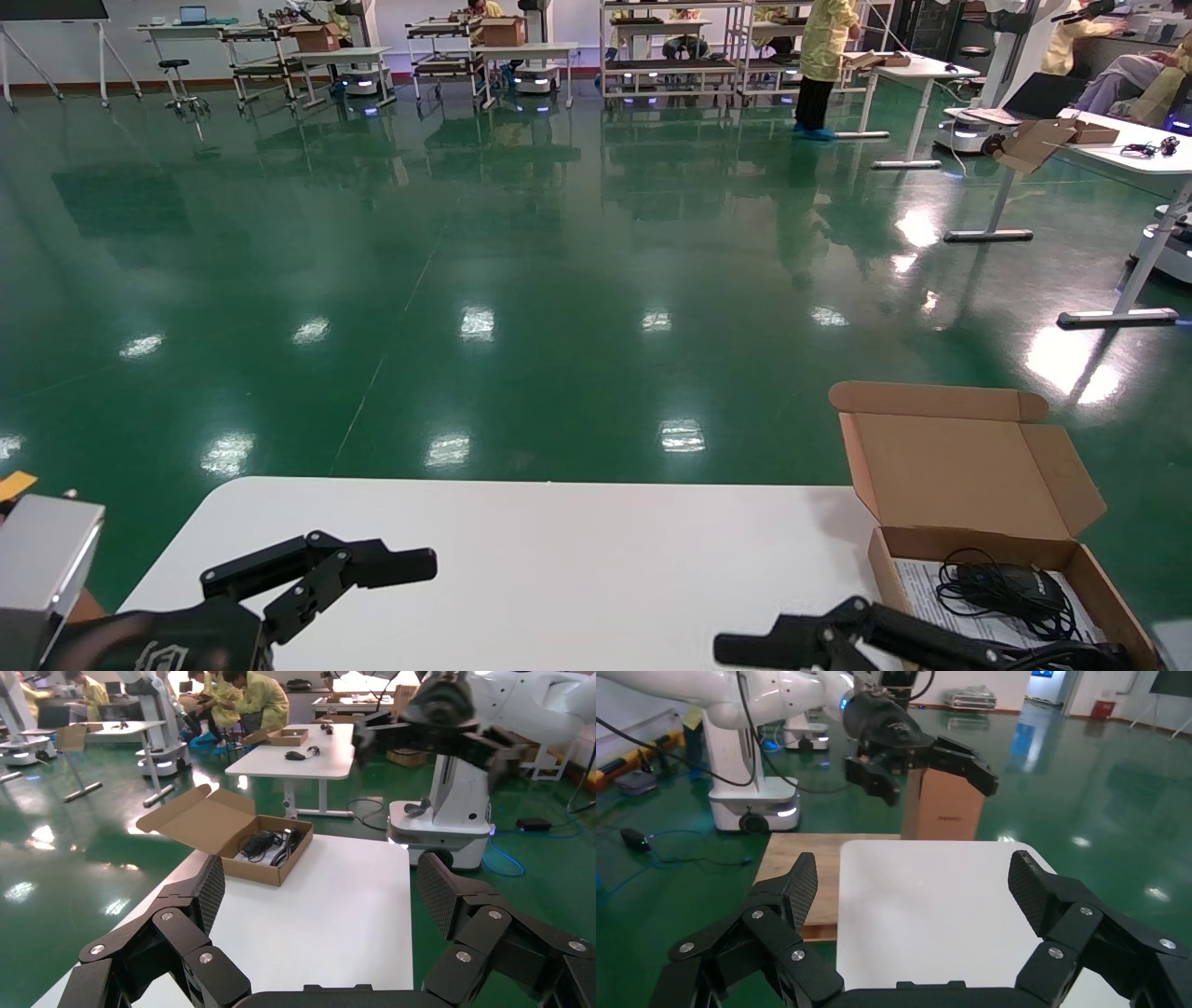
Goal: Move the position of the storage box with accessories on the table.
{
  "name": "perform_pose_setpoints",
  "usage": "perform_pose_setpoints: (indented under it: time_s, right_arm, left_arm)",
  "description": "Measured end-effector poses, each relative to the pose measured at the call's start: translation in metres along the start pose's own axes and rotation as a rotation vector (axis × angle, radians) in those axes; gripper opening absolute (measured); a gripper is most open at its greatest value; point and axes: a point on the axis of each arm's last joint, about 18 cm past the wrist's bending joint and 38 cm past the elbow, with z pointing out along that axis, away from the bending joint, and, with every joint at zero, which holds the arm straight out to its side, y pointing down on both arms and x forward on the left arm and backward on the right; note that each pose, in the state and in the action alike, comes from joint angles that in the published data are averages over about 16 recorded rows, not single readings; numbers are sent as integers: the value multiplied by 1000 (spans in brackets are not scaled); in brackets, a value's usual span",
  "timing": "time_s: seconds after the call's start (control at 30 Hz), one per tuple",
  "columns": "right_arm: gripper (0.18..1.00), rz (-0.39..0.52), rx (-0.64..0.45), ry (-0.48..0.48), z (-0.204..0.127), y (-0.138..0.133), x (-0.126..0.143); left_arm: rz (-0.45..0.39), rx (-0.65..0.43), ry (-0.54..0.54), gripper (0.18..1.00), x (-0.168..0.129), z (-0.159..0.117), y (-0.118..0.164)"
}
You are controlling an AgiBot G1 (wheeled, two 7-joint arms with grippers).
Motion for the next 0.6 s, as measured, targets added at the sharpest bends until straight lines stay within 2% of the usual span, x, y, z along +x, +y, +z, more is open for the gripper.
perform_pose_setpoints:
  time_s: [0.23, 0.6]
  right_arm:
    - [1001, -19, 7, -21, 1, -2, -7]
    - [1001, -4, 1, -4, 0, 0, -1]
  left_arm:
    - [0, 0, 0, 1000, 0, 0, 0]
    - [0, 0, 0, 1000, 0, 0, 0]
